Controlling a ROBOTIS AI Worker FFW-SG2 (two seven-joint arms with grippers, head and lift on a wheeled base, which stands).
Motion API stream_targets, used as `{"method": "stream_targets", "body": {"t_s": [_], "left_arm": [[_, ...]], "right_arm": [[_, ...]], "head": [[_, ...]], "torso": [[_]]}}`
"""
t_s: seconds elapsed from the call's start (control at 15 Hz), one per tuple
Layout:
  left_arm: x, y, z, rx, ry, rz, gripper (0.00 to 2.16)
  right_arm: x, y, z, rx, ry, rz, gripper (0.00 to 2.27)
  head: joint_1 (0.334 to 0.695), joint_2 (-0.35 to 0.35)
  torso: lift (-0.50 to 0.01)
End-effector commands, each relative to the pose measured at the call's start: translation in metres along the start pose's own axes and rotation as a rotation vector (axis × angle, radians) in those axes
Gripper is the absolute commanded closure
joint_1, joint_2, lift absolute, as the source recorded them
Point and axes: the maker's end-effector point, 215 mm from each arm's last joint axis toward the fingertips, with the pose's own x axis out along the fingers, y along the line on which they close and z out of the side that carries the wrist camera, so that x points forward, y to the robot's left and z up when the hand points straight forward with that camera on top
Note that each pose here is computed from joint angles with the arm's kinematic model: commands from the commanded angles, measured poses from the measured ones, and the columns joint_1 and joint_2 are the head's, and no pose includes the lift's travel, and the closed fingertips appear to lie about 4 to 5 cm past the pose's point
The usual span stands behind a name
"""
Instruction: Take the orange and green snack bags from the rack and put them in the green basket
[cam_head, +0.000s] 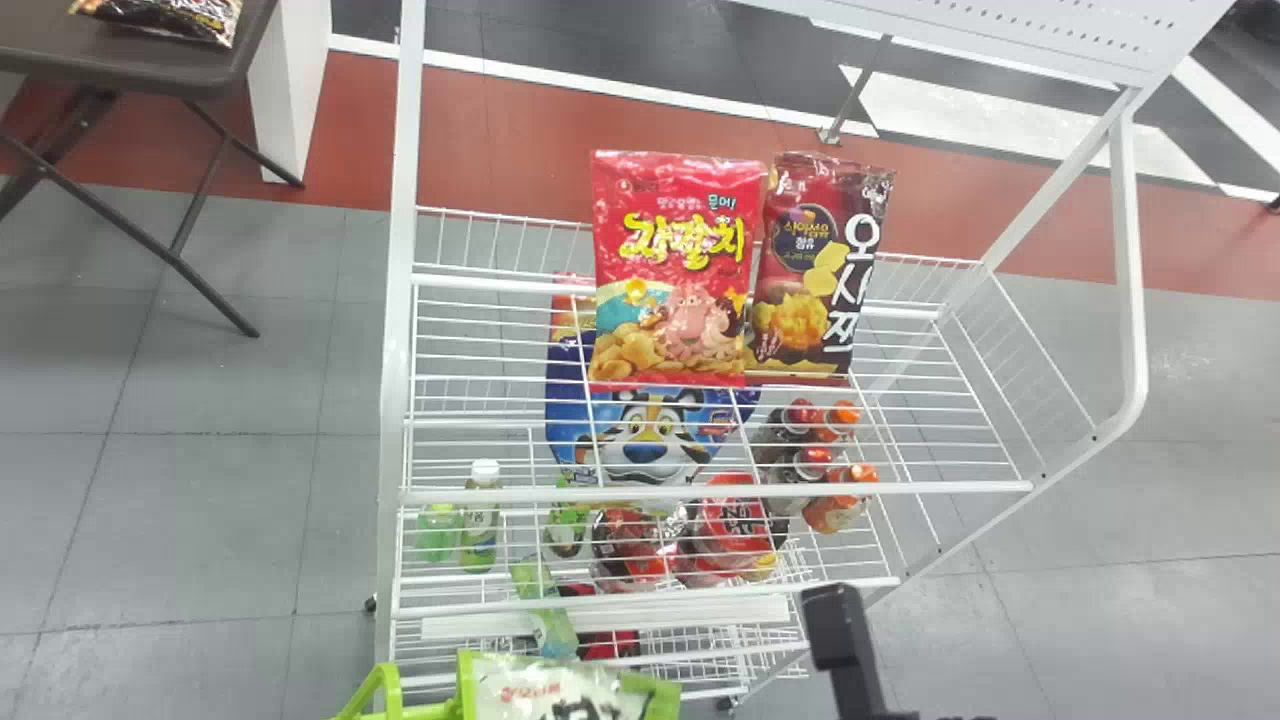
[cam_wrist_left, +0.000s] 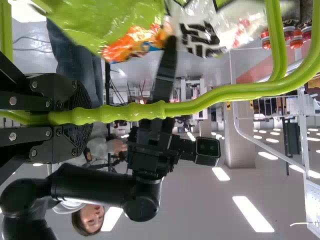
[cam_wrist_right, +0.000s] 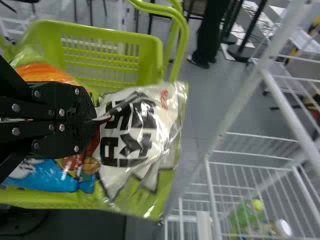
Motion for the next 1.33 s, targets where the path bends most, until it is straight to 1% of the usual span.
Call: {"method": "stream_targets", "body": {"t_s": [0.0, 0.27, 0.47, 0.73, 0.8, 0.87, 0.93, 1.0, 1.07, 1.27], "left_arm": [[0.001, 0.001, 0.0, -0.005, 0.004, 0.0, 2.15], [0.001, 0.0, 0.0, -0.006, 0.008, -0.005, 2.15], [0.0, -0.002, -0.001, -0.006, 0.007, -0.012, 2.15], [0.001, -0.004, -0.004, -0.008, 0.007, -0.018, 2.15], [0.001, -0.004, -0.005, -0.008, 0.007, -0.018, 2.15], [0.001, -0.004, -0.005, -0.008, 0.007, -0.018, 2.15], [0.001, -0.004, -0.005, -0.01, 0.007, -0.018, 2.15], [0.001, -0.004, -0.006, -0.008, 0.006, -0.018, 2.15], [0.001, -0.004, -0.006, -0.008, 0.006, -0.018, 2.15], [0.0, -0.004, -0.005, -0.004, 0.004, -0.017, 2.15]], "right_arm": [[0.016, 0.013, -0.017, -0.009, 0.056, 0.031, 2.22], [0.049, 0.011, -0.003, -0.062, 0.01, 0.033, 2.22], [0.076, -0.007, 0.004, -0.099, 0.002, 0.002, 2.22], [0.095, -0.016, -0.019, -0.087, 0.066, -0.013, 2.22], [0.095, -0.016, -0.029, -0.074, 0.1, -0.019, 2.1], [0.091, -0.014, -0.033, -0.07, 0.109, -0.017, 1.81], [0.081, -0.013, -0.037, -0.066, 0.114, -0.021, 1.12], [0.069, -0.009, -0.042, -0.056, 0.135, -0.024, 0.08], [0.056, -0.005, -0.048, -0.044, 0.155, -0.028, 0.0], [0.023, 0.0, -0.048, -0.037, 0.156, -0.056, 0.06]], "head": [[0.695, -0.35], [0.695, -0.35], [0.695, -0.35], [0.695, -0.35], [0.695, -0.35], [0.695, -0.35], [0.695, -0.35], [0.695, -0.35], [0.695, -0.35], [0.695, -0.35]], "torso": [[0.0], [0.0], [0.0], [0.0], [0.0], [0.0], [0.0], [0.0], [0.0], [0.0]]}}
